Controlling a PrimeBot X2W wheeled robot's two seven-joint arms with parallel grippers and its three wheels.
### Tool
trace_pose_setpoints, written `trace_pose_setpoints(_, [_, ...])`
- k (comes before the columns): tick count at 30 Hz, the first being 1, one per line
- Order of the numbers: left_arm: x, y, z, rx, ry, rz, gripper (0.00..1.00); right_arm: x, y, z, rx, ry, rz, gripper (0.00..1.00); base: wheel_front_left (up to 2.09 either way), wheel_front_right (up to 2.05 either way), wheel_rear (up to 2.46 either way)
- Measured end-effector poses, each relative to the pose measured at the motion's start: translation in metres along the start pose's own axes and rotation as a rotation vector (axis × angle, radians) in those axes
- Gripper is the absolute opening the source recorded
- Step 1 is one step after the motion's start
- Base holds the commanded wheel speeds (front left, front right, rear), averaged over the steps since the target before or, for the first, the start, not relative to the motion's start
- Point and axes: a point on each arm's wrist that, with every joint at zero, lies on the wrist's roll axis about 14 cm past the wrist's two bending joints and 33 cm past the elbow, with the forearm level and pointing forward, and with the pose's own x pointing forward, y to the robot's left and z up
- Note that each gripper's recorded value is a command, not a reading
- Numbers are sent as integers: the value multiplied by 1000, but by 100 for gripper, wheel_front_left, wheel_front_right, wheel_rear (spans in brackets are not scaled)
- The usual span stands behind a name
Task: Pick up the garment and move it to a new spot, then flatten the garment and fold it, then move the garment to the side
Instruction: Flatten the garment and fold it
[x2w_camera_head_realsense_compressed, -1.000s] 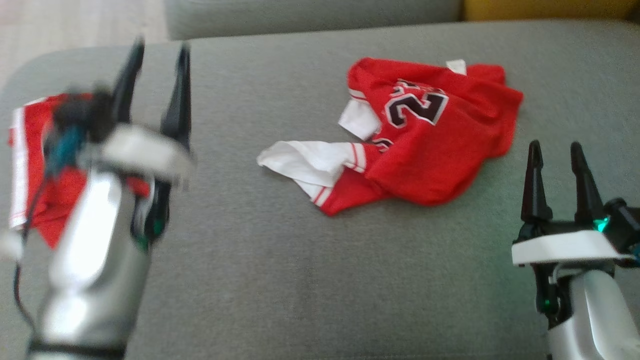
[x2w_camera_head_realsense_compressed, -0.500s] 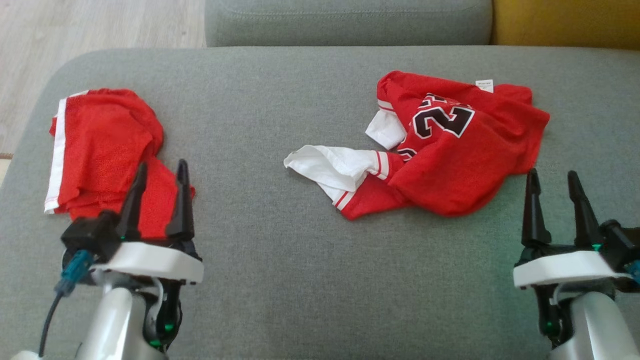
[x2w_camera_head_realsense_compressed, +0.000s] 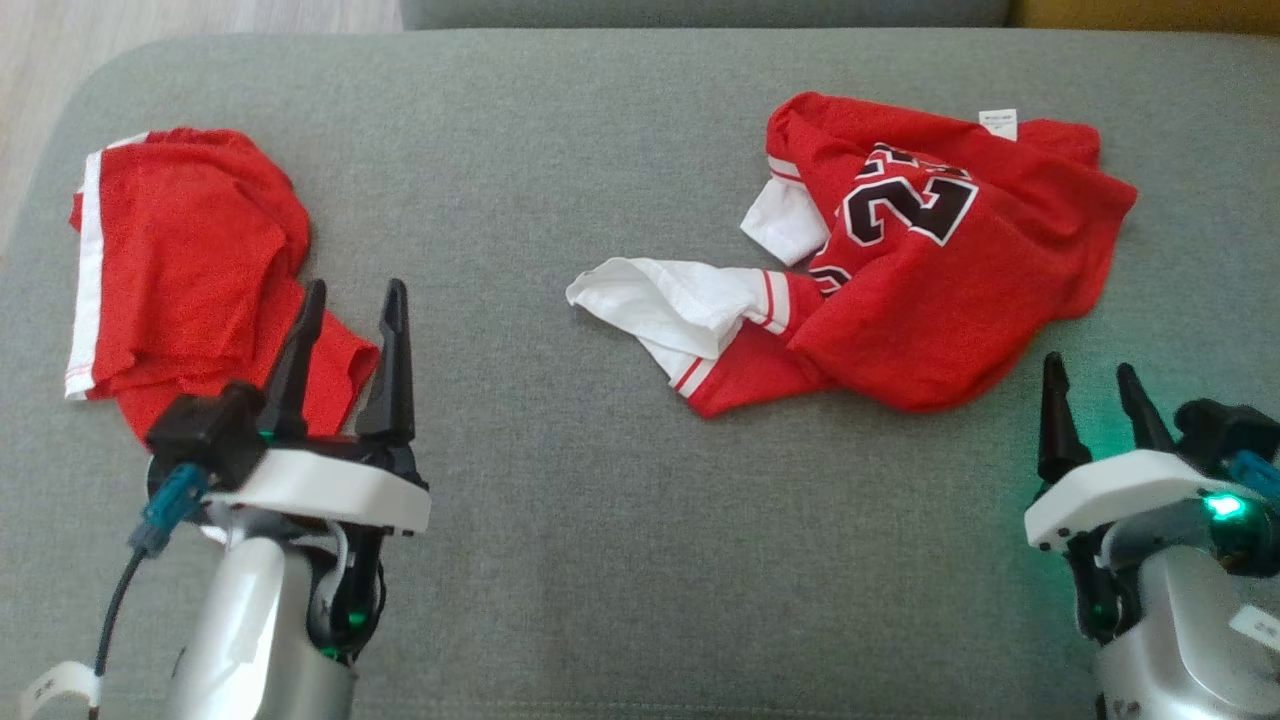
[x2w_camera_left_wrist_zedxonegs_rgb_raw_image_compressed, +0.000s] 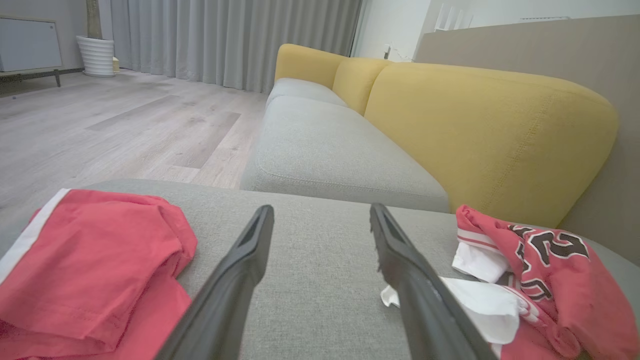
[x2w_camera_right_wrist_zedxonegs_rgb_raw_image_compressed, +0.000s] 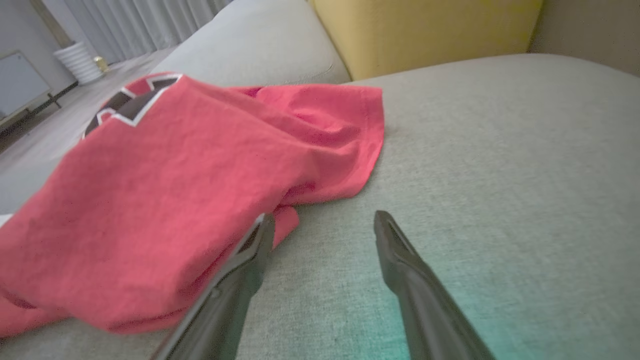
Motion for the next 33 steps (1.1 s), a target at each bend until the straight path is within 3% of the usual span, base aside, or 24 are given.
trace_pose_setpoints(7, [4,9,-2,1,3,18,100,15,7,-22,-30,96,16,100,0,0,0])
trace_pose_setpoints(17, [6,18,-9,5,22,40,100,36,30,-28,-48,120,74,100,0,0,0])
trace_pose_setpoints(18, [6,19,-10,5,23,42,100,38,32,-29,-53,123,80,83,0,0,0])
trace_pose_setpoints(19, [6,19,-11,5,26,44,100,39,34,-28,-64,124,88,16,0,0,0])
trace_pose_setpoints(20, [6,20,-12,4,29,45,100,40,37,-28,-78,125,96,0,0,0,0])
trace_pose_setpoints(25, [7,18,-12,1,31,41,100,39,29,-21,-93,99,73,0,0,0,0])
trace_pose_setpoints(33, [11,2,-3,-11,4,0,100,19,-32,18,-100,-25,-102,0,0,0,0])
